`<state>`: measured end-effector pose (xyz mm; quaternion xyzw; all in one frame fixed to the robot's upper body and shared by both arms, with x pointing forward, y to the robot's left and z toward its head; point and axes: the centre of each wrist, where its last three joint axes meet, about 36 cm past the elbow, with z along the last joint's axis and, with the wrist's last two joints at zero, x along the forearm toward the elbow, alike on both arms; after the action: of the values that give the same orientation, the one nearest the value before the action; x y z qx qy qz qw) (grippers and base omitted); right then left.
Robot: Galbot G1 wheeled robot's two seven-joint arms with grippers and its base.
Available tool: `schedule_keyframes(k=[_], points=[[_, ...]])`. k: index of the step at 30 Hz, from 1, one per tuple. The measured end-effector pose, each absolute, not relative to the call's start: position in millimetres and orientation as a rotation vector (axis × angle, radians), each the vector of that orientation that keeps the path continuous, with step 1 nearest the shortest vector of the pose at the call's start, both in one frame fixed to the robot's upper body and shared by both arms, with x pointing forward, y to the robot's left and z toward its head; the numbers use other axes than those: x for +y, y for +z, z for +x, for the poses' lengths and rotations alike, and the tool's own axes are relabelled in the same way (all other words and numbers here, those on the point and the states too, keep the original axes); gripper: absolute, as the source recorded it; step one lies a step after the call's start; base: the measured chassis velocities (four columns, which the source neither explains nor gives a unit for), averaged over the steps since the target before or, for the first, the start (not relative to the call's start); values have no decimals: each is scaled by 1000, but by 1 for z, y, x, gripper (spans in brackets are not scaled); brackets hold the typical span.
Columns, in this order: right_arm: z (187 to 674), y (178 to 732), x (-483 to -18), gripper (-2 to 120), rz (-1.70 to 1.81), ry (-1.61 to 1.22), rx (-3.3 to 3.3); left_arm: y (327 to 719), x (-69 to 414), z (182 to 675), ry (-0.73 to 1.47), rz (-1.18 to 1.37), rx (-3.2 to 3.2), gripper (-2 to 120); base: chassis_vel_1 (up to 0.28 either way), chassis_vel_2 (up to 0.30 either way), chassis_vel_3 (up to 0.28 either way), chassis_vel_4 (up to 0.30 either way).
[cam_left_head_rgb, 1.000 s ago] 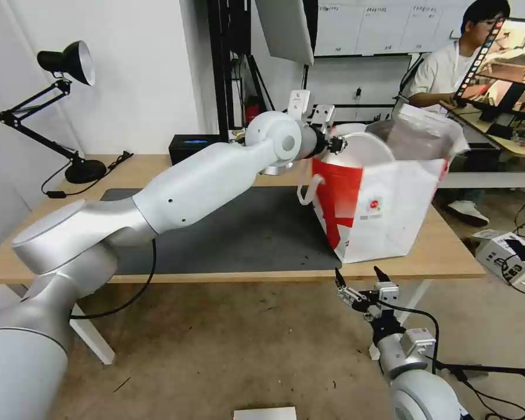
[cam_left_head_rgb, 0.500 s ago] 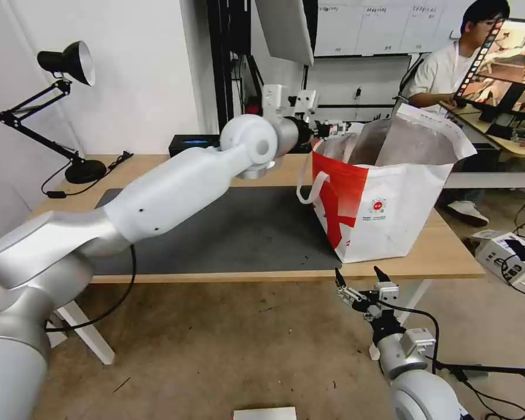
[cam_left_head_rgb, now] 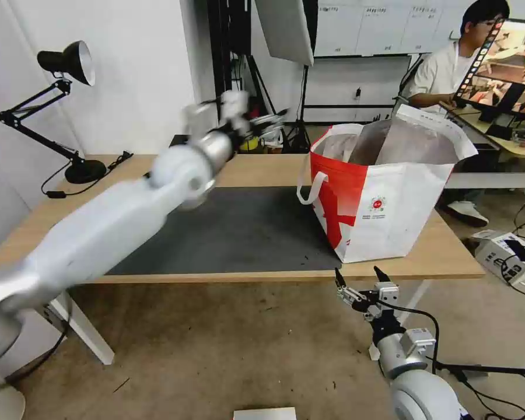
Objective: Pick up the trash from the table and place it into the takeout bag.
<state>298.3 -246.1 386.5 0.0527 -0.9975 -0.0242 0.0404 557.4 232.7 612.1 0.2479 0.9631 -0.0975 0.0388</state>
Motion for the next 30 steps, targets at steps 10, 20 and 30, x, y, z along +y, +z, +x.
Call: schedule_keyframes(k=[10, 20, 30], points=[[298, 386, -246, 100, 162, -74, -3056, 567, 308, 502, -342, 574, 2959, 100, 0, 0, 0, 0], [298, 386, -246, 100, 161, -74, -3056, 522, 350, 438, -307, 369, 2949, 100, 0, 0, 0, 0], [298, 386, -246, 100, 161, -74, -3056, 470, 364, 386, -284, 182, 2988, 100, 0, 0, 0, 0]])
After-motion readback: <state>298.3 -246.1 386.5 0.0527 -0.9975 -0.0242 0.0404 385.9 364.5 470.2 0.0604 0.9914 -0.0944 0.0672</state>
